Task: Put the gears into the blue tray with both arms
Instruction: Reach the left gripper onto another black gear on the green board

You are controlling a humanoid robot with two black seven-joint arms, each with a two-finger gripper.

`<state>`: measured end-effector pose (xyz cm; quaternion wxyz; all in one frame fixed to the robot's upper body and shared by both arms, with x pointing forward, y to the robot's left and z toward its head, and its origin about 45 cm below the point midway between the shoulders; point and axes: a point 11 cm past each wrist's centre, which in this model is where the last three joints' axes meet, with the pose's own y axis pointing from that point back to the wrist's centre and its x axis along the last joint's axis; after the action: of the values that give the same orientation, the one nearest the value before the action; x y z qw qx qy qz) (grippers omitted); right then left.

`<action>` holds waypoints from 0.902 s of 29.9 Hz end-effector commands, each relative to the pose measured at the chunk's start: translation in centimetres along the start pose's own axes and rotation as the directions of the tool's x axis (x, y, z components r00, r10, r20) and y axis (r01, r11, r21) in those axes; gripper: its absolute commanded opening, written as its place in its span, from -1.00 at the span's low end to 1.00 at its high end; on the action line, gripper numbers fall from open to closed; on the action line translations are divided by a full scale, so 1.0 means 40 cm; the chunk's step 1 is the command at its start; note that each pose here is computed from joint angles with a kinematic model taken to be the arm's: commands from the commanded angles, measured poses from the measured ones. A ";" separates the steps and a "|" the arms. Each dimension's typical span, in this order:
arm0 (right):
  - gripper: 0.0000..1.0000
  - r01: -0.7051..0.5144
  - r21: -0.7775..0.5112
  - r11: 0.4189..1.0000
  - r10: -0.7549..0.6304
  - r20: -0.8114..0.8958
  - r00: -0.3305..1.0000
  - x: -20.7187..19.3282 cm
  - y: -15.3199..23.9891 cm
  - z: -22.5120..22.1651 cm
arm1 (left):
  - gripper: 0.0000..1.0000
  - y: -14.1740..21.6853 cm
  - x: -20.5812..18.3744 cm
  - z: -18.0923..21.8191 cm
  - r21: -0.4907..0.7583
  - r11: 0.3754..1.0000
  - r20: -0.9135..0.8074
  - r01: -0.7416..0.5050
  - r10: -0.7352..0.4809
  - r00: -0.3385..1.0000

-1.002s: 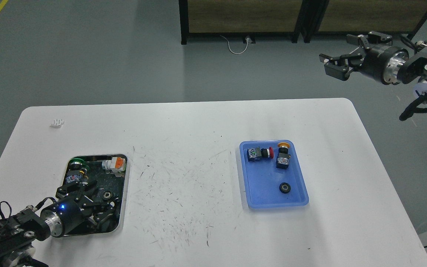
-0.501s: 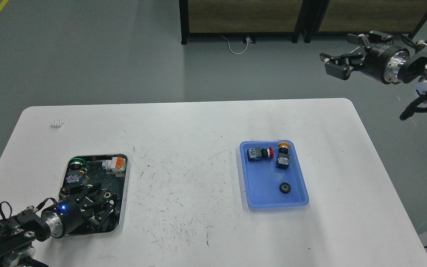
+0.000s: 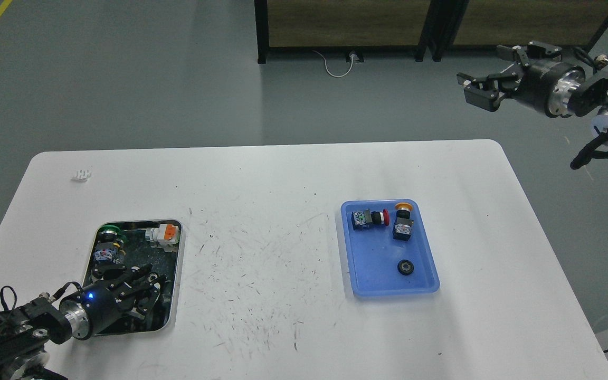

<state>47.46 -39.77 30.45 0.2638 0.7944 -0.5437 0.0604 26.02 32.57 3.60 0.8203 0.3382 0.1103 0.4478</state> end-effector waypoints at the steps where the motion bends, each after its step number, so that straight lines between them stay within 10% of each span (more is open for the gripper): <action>1: 0.82 0.001 0.000 1.000 -0.001 0.000 1.000 0.000 0.000 0.000 | -0.65 0.000 0.004 0.003 -0.001 1.000 -0.001 -0.002 0.002 1.000; 14: 0.83 -0.006 -0.003 1.000 0.006 -0.001 1.000 0.008 0.005 0.002 | -0.65 0.071 0.154 0.143 -0.079 0.997 0.071 -0.022 0.028 0.997; 27: 0.84 -0.029 -0.019 0.999 0.029 -0.003 1.000 0.033 0.024 0.020 | -0.65 0.036 -0.028 0.383 -0.147 0.950 0.228 0.275 -0.238 0.944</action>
<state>47.12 -41.00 30.46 0.2694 0.7869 -0.5521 0.0590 31.59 28.40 15.34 0.8918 0.3020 0.0315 0.3355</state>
